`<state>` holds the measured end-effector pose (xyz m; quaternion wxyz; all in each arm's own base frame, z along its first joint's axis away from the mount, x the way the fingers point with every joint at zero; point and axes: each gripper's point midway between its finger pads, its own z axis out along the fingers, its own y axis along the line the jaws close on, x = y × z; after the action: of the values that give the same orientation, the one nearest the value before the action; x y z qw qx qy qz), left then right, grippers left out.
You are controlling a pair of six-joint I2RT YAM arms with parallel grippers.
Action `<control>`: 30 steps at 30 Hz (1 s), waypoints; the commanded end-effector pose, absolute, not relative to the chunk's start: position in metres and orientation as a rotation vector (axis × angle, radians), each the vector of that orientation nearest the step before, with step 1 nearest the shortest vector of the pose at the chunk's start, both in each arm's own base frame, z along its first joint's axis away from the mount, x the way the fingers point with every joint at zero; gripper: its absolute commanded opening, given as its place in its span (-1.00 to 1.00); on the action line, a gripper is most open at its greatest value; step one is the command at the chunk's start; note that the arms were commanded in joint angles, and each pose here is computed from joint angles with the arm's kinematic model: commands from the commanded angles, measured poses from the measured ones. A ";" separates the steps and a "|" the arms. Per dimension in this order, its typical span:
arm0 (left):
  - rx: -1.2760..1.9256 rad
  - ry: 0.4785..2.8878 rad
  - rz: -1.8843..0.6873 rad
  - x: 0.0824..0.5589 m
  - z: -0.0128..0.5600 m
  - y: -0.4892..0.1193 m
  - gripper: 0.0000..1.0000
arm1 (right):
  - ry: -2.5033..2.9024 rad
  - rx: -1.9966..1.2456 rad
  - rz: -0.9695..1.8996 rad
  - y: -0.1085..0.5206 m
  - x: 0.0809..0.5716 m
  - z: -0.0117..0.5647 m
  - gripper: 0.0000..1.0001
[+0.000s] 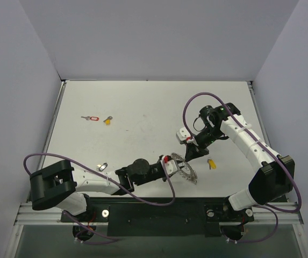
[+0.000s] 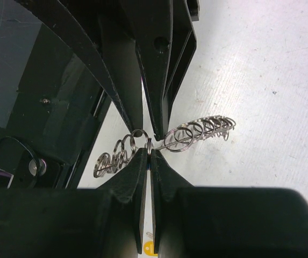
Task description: Put the keys on the keyring
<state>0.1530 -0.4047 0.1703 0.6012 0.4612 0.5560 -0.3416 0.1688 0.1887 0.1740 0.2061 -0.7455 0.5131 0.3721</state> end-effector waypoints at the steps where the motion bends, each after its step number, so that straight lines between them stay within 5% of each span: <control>1: 0.989 1.169 -0.849 0.152 0.216 -0.421 -0.34 | 1.413 -2.017 1.127 0.193 0.153 0.187 -1.00; 30: 0.900 1.221 -0.722 0.161 0.223 -0.404 -0.35 | 1.412 -2.016 1.146 0.194 0.151 0.187 -1.00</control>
<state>0.1589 -0.4049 0.1868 0.6401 0.4346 0.5563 -0.3032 0.1660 0.1897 0.1748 0.2055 -0.7415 0.5134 0.3798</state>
